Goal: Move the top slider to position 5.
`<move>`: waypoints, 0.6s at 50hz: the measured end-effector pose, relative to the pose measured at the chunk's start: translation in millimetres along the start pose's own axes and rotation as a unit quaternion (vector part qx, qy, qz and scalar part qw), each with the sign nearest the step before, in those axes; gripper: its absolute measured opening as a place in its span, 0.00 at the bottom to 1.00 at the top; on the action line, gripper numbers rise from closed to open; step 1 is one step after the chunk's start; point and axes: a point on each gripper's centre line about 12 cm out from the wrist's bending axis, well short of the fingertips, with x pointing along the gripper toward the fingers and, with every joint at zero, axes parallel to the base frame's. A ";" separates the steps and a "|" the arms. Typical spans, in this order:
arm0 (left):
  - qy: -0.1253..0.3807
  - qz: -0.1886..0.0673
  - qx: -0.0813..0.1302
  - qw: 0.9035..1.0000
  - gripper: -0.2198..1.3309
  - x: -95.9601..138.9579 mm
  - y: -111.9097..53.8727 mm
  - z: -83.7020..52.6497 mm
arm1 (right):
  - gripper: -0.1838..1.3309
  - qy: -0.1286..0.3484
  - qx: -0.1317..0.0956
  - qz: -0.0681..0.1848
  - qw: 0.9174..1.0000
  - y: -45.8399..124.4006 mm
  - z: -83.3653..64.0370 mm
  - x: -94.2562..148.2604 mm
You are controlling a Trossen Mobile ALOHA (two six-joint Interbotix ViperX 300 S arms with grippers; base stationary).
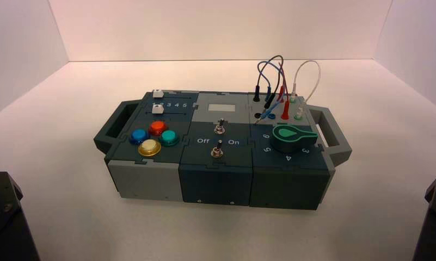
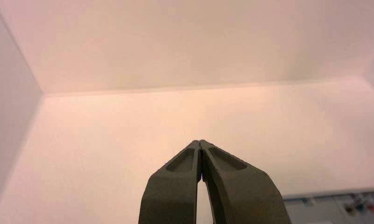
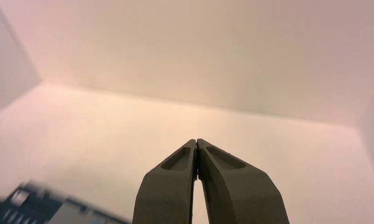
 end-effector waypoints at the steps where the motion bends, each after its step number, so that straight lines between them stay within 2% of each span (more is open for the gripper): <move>1: 0.012 -0.001 0.000 1.000 0.04 1.2 -0.8 -0.1 | 0.03 0.008 -0.002 0.006 1.000 2.9 -1.1 1.7; 6: 0.067 -0.004 0.001 0.998 0.04 7.1 -4.9 1.6 | 0.03 0.039 -0.007 0.027 0.999 14.8 -7.6 7.8; 16: 0.158 -0.003 0.000 0.987 0.04 19.6 -7.6 -4.2 | 0.03 0.089 -0.025 0.065 0.994 36.9 -19.0 14.8; 23: 0.216 -0.004 0.006 0.976 0.04 33.1 -10.3 -15.8 | 0.03 0.109 -0.035 0.081 0.990 46.8 -19.7 15.4; 30: 0.255 -0.006 0.012 0.967 0.04 47.2 -13.8 -30.1 | 0.03 0.114 -0.036 0.085 0.989 49.3 -16.1 15.4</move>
